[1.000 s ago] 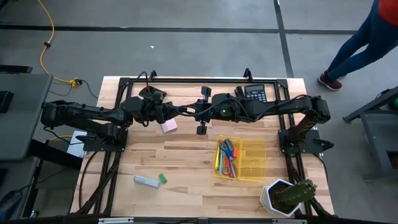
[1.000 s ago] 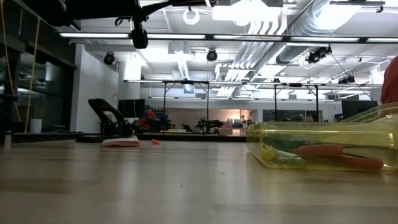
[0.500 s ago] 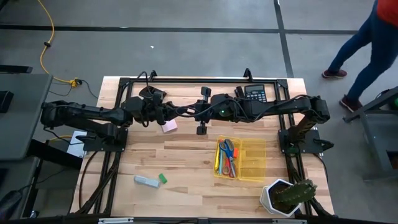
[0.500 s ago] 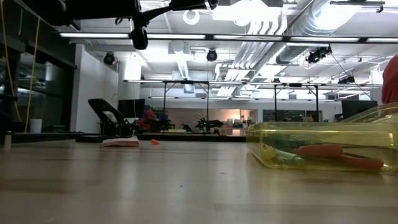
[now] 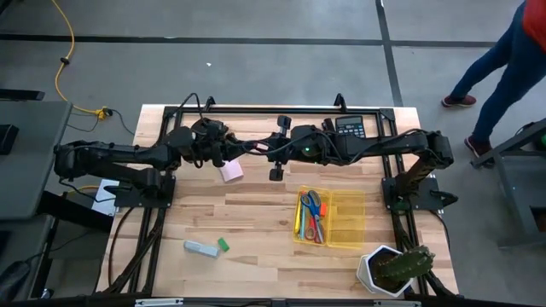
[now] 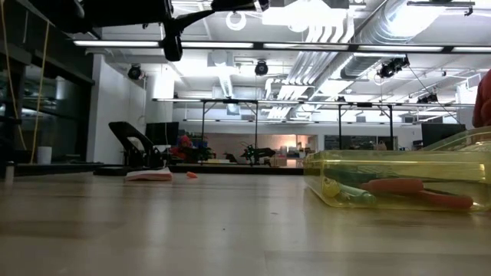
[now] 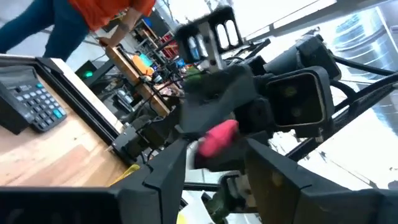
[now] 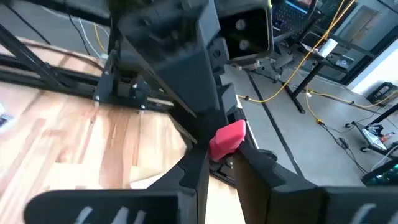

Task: Pack school essentials
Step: Put the pink eraser into the supply box

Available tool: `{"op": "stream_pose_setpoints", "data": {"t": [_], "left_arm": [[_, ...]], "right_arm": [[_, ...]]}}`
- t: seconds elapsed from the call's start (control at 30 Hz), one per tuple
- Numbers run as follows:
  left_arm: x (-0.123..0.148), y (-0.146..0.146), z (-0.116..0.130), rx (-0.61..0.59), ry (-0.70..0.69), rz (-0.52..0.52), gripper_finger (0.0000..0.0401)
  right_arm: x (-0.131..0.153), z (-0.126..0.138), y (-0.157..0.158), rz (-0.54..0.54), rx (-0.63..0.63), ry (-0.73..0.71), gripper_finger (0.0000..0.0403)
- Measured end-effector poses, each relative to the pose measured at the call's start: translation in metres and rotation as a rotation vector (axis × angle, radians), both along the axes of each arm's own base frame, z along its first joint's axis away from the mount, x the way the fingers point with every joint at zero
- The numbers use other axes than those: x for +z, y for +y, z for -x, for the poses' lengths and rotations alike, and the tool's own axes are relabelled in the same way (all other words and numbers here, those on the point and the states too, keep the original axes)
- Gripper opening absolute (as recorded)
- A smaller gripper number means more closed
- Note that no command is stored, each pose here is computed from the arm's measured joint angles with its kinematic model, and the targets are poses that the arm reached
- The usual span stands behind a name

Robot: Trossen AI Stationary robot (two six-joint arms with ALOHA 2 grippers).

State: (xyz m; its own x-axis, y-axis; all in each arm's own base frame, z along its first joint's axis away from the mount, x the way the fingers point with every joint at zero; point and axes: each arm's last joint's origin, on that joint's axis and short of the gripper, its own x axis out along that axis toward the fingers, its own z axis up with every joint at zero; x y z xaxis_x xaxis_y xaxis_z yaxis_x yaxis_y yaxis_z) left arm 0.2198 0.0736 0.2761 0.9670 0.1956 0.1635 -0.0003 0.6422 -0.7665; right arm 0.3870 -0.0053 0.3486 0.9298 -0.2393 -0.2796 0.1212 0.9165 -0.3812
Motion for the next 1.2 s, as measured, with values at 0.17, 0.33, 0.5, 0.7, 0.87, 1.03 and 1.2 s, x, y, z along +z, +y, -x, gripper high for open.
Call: {"op": "stream_pose_setpoints", "data": {"t": [0.17, 0.33, 0.5, 0.7, 0.87, 1.03, 1.2], "left_arm": [[0.003, 0.007, 0.007, 0.040, 0.000, -0.005, 0.0153], [0.000, 0.011, 0.011, 0.043, 0.063, -0.043, 0.0153], [0.011, 0.020, 0.030, 0.072, 0.050, -0.147, 0.0153], [0.030, 0.017, 0.064, 0.154, 0.048, -0.315, 0.0149], [0.030, 0.003, 0.079, 0.164, 0.147, -0.435, 0.0141], [0.033, -0.015, 0.081, 0.159, 0.159, -0.578, 0.0136], [0.031, -0.033, 0.072, 0.200, 0.220, -0.700, 0.0136]], "right_arm": [[0.003, 0.002, 0.003, -0.031, 0.034, -0.015, 0.0039], [0.010, 0.006, 0.001, -0.036, 0.016, -0.032, 0.0008], [0.020, 0.022, 0.001, -0.048, 0.004, 0.002, 0.0005], [0.035, 0.059, -0.007, -0.130, -0.057, 0.086, 0.0002], [0.039, 0.093, -0.014, -0.198, -0.121, 0.191, 0.0001], [0.006, 0.126, -0.011, -0.307, -0.146, 0.105, 0.0001], [-0.024, 0.152, -0.004, -0.442, -0.057, -0.170, 0.0000]]}}
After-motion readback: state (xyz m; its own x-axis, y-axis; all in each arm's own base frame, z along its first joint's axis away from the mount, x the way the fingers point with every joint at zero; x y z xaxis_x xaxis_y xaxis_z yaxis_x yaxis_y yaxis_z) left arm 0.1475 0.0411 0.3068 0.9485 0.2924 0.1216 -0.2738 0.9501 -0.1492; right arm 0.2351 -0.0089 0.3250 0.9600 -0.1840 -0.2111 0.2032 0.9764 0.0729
